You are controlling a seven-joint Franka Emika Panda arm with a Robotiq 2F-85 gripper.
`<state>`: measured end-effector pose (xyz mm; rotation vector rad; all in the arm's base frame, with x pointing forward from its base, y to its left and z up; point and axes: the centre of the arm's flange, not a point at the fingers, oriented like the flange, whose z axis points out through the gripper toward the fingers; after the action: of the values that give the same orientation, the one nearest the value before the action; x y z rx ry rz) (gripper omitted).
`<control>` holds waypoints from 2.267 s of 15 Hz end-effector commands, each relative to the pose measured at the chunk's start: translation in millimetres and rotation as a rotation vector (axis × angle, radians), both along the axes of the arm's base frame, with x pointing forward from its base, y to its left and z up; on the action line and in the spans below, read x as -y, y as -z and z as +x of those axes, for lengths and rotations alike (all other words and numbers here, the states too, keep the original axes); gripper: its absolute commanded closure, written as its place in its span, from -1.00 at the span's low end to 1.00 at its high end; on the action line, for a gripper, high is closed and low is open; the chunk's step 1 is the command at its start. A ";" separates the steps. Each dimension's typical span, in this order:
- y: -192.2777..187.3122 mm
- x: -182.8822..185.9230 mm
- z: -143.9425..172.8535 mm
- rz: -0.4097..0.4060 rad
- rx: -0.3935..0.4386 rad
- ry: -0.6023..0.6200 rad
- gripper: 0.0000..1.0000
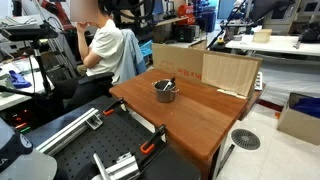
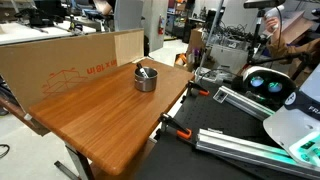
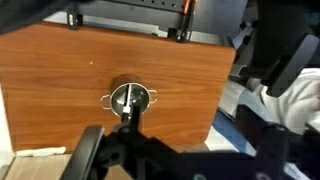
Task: Take the marker from the silver pot and place it on the table
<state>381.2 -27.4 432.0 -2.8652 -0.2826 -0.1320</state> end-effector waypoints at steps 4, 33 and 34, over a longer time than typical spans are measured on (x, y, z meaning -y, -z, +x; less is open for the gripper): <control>-1.7 0.2 0.8 0.000 0.004 0.001 -1.00; 69.7 -23.3 27.9 0.123 -0.083 0.049 -1.00; 76.9 -25.3 34.5 0.123 -0.089 0.072 -1.00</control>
<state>395.0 -8.5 368.4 -2.7616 -0.2190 -0.0254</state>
